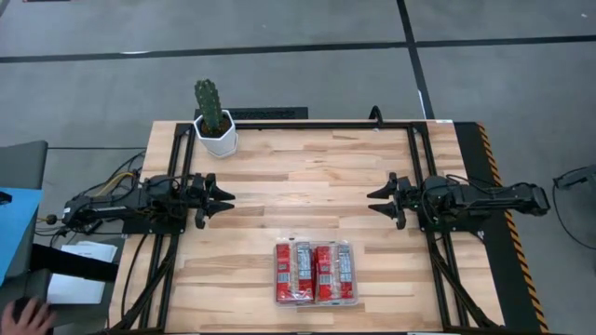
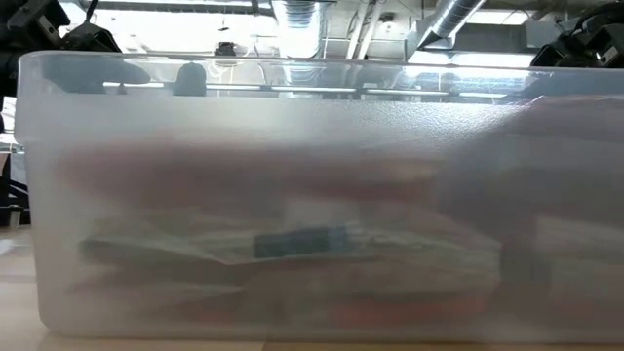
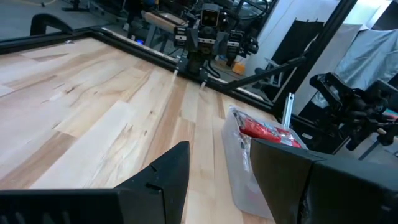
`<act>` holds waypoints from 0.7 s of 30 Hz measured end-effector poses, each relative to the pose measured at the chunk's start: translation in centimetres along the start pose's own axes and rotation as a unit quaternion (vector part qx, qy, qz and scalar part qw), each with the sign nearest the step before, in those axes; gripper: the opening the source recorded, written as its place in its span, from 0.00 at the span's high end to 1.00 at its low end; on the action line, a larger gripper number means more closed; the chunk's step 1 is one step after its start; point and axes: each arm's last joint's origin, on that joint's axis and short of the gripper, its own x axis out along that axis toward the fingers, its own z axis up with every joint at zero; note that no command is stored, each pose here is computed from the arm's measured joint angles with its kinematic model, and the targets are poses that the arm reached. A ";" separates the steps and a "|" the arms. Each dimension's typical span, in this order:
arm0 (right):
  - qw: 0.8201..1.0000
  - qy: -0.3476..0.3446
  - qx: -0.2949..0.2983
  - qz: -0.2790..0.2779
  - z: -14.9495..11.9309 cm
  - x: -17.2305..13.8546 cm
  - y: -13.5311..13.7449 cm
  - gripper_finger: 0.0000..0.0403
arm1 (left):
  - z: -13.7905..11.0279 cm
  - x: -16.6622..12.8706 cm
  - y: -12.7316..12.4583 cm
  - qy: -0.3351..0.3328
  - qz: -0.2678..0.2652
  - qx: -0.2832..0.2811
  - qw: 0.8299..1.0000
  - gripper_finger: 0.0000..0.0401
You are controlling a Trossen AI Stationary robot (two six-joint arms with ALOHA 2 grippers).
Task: Sort popcorn bags into baskets
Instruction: Return to Home Position
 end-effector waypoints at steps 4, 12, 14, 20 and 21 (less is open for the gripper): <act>1.000 0.000 0.000 0.000 0.0 0.0 0.0 0.48 | 0.0 0.0 0.0 0.000 0.000 0.000 1.000 0.61; 1.000 0.001 0.000 0.000 0.0 0.0 0.0 0.47 | 0.0 0.0 0.0 0.000 0.000 0.000 1.000 0.61; 1.000 0.001 0.000 0.000 0.0 0.0 0.0 0.47 | 0.0 0.0 0.0 0.000 0.000 0.000 1.000 0.61; 1.000 0.001 0.000 0.000 0.0 0.0 0.0 0.47 | 0.0 0.0 0.0 0.000 0.000 0.000 1.000 0.61; 1.000 0.001 0.000 0.000 0.0 0.0 0.0 0.48 | 0.0 0.0 0.0 0.000 0.000 0.000 1.000 0.61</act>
